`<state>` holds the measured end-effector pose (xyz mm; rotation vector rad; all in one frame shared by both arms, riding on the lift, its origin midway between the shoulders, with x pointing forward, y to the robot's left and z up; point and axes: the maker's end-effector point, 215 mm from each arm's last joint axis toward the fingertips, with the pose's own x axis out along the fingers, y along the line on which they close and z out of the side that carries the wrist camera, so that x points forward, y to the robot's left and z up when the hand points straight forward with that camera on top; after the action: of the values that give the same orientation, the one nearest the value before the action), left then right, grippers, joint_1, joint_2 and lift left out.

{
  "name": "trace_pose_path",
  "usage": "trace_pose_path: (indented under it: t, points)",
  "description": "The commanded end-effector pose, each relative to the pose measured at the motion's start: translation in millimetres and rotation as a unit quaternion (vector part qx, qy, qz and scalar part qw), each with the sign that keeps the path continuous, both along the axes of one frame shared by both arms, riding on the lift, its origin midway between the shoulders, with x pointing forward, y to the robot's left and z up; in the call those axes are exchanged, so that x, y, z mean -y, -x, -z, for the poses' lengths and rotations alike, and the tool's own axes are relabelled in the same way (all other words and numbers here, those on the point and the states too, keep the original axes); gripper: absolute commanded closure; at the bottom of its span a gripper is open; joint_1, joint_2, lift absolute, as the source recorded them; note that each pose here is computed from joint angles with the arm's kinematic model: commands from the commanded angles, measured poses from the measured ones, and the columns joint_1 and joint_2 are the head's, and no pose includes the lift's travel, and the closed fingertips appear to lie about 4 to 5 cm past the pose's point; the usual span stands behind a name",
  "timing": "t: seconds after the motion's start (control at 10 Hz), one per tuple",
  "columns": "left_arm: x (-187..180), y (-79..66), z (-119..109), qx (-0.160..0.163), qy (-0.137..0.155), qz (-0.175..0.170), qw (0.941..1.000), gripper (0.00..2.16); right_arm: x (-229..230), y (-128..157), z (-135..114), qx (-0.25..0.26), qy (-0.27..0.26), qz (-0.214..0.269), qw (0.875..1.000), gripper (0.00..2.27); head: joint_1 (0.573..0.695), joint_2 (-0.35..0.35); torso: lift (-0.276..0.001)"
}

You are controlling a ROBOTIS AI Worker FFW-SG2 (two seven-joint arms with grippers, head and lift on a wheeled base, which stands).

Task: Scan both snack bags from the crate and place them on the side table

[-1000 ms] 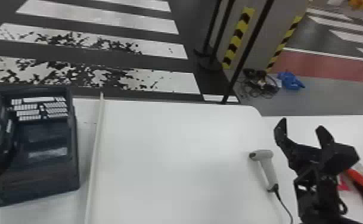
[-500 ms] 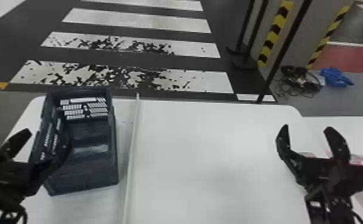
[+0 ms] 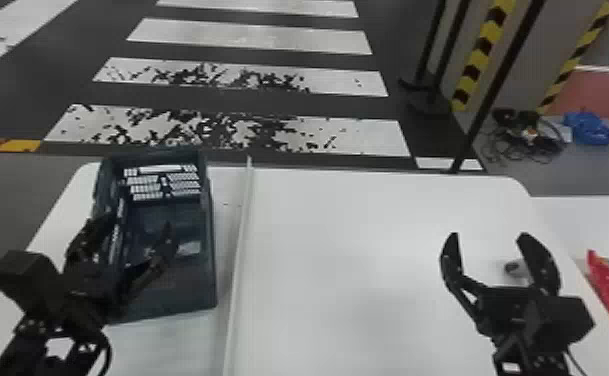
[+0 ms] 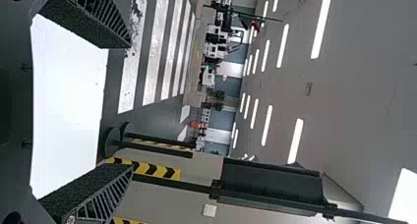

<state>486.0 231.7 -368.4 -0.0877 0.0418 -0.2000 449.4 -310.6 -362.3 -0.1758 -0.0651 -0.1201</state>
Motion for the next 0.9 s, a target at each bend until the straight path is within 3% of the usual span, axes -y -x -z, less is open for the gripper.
trace_pose_path:
  t: [0.0,0.4,0.8]
  points:
    - [26.5,1.2,4.5,-0.010,-0.001,0.015,0.9998,0.14,-9.5,4.9,14.3,-0.019,-0.004,-0.005,1.000,0.06,0.695,-0.091,-0.098]
    - [81.6,17.1,5.0,-0.017,-0.017,0.043,0.9988,0.14,-29.7,14.7,27.9,-0.034,-0.015,-0.006,0.999,0.06,0.695,-0.141,-0.098]
    - [100.5,28.5,5.5,-0.021,-0.025,0.052,0.9981,0.14,-37.3,20.4,28.2,-0.031,-0.023,-0.010,0.999,0.06,0.695,-0.169,-0.098]
